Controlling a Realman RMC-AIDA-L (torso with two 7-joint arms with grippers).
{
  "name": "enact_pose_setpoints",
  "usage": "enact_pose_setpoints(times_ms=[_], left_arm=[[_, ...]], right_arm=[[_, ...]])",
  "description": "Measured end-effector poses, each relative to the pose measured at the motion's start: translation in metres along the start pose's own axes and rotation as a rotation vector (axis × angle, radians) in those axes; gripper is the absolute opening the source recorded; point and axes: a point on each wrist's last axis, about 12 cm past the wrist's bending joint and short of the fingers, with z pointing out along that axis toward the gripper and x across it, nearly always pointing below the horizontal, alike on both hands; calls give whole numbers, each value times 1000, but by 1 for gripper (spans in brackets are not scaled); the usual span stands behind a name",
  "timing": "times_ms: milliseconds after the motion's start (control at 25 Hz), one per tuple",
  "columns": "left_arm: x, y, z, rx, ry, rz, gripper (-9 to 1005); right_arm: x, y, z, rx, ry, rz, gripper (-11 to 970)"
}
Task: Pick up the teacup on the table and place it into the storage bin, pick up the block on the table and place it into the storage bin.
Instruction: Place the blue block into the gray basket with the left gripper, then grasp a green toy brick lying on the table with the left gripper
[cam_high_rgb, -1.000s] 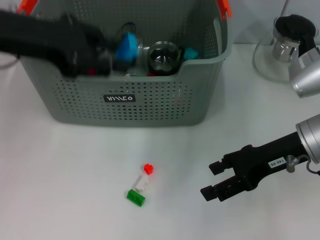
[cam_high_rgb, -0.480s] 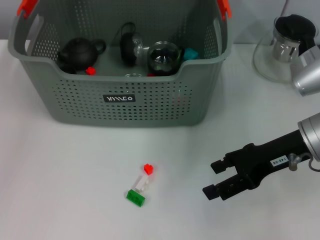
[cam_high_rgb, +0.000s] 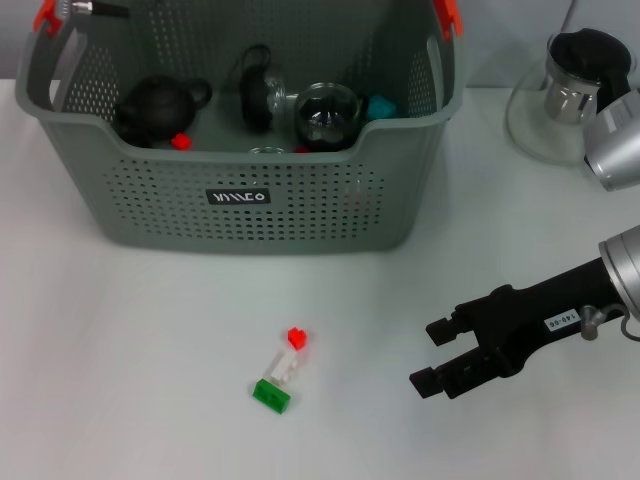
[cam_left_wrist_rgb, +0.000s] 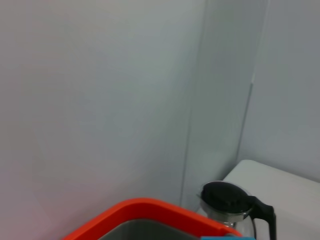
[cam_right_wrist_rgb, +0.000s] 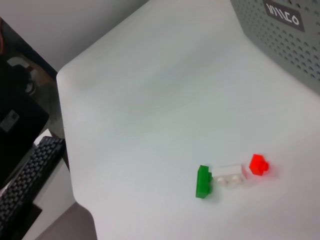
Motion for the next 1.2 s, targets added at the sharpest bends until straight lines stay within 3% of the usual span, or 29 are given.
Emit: enact_pose_setpoints(times_ms=[400,600,680,920,1200], left_arm=[[-5,-2,2,-15,-21,-14,497],[-9,-3,-20,-35,-42,5,825],[-7,-17,-39,19,-41,51,929],[18,-59,-65,180,37,225,929],[51,-96,-72,276,197,324,930]], right_arm=[[3,-1,2,7,14,0,928],[3,0,3,4,12,-3,928],[2,0,4,3,12,-5,928],[-2,-1,7,3,10,-7,928],[-6,-4,6,23,-7,-5,928]])
